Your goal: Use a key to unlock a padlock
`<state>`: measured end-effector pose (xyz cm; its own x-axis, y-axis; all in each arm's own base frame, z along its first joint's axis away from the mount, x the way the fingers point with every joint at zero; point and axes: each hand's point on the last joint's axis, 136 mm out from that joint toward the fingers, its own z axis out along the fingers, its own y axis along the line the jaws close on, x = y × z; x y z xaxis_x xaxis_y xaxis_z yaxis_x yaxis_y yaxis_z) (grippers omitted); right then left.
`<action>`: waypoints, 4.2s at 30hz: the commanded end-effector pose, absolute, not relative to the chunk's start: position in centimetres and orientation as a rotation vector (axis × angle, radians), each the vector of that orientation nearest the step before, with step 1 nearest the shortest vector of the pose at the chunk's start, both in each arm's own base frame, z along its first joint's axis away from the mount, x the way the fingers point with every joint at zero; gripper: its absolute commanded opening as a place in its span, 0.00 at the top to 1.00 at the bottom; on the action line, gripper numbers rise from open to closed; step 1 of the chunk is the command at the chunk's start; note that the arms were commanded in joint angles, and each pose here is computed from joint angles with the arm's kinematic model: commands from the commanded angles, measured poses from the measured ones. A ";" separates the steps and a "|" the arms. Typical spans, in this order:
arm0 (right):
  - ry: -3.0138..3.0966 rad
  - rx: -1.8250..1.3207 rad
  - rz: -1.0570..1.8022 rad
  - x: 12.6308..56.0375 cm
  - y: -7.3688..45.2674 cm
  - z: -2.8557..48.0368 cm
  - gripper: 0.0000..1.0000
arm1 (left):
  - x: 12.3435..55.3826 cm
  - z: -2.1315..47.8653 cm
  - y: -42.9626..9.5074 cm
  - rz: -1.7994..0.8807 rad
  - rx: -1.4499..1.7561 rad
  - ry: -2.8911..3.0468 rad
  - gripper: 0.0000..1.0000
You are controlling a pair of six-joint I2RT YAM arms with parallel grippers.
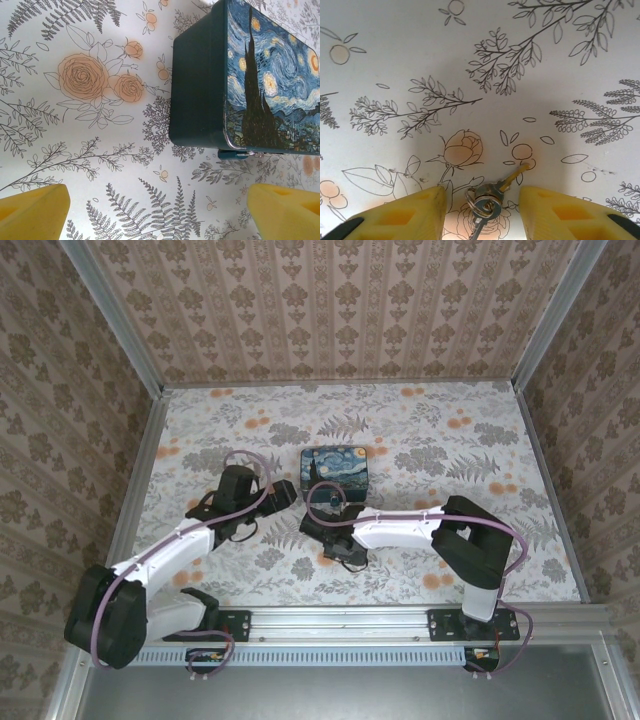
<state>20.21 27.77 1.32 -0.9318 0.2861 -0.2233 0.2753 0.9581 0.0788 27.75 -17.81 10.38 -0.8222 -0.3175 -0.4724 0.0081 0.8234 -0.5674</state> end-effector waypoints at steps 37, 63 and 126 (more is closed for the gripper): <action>2.555 0.236 0.882 22.4 27.7 3.6 1.00 | 26.2 8.9 -19.6 -0.853 -0.155 2.563 0.00; 2.633 0.152 0.820 22.4 26.6 1.9 1.00 | 25.3 8.1 -22.4 -0.870 -0.085 2.604 0.00; 2.846 0.406 0.169 19.8 29.2 -0.8 0.46 | 24.6 10.3 -20.7 -0.851 -0.143 2.500 0.00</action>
